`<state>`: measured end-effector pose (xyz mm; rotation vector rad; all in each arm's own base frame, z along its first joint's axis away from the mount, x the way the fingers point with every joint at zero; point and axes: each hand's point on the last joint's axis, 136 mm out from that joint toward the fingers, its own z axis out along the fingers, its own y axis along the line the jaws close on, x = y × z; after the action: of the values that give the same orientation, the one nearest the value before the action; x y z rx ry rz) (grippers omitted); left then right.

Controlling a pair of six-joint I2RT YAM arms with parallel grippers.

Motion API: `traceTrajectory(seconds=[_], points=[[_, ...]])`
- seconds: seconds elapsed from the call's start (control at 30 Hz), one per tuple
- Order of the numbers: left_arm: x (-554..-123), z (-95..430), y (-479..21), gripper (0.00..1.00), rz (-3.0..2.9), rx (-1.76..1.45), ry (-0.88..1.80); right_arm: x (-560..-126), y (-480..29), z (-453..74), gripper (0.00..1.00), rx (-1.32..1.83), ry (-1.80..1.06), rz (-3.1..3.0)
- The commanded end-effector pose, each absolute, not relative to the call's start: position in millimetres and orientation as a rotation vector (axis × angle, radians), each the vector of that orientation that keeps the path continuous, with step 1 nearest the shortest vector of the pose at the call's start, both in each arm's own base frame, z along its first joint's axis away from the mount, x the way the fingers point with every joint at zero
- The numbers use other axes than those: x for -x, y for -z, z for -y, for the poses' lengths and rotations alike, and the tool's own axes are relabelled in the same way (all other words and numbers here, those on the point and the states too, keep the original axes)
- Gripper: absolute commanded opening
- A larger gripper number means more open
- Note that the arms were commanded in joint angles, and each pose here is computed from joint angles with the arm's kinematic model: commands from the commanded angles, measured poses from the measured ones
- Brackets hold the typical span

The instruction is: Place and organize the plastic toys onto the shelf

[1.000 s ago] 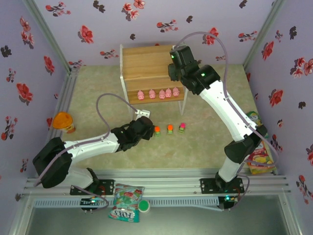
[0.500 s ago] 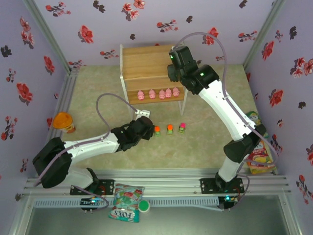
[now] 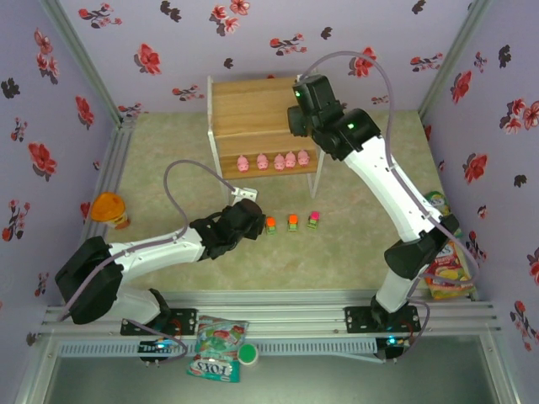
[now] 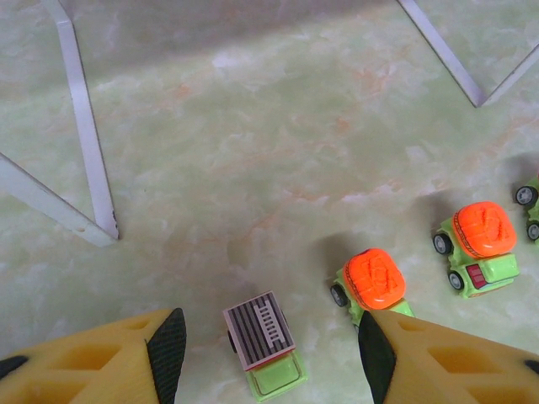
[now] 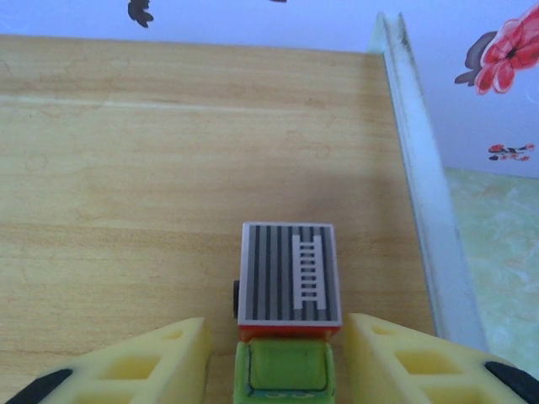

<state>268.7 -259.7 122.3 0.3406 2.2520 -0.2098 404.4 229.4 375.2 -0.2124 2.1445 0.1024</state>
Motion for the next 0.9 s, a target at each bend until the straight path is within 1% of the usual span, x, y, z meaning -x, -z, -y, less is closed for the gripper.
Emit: traceTrajectory(seconds=[0.0, 0.3, 0.57, 0.7, 0.87], points=[[-271.9, 260.4, -132.5, 0.61, -2.226, -0.339, 0.222, -399.5, -394.1, -222.5, 0.47, 0.215, -0.101, -2.113], [-272.2, 260.9, -132.7, 0.61, -2.226, -0.339, 0.223, -382.3, -416.3, -222.9, 0.48, 0.223, -0.103, -2.067], [-272.4, 260.1, -132.4, 0.61, -2.226, -0.338, 0.222, -342.7, -425.3, -221.1, 0.48, 0.233, -0.106, -2.017], [-272.2, 261.8, -131.9, 0.61, -2.228, -0.345, 0.232, -320.3, -411.2, -220.1, 0.47, 0.237, -0.111, -2.029], [-271.7, 264.4, -129.0, 0.61, -2.236, -0.355, 0.241, -299.7, -373.0, -211.8, 0.46, 0.212, -0.108, -2.084]])
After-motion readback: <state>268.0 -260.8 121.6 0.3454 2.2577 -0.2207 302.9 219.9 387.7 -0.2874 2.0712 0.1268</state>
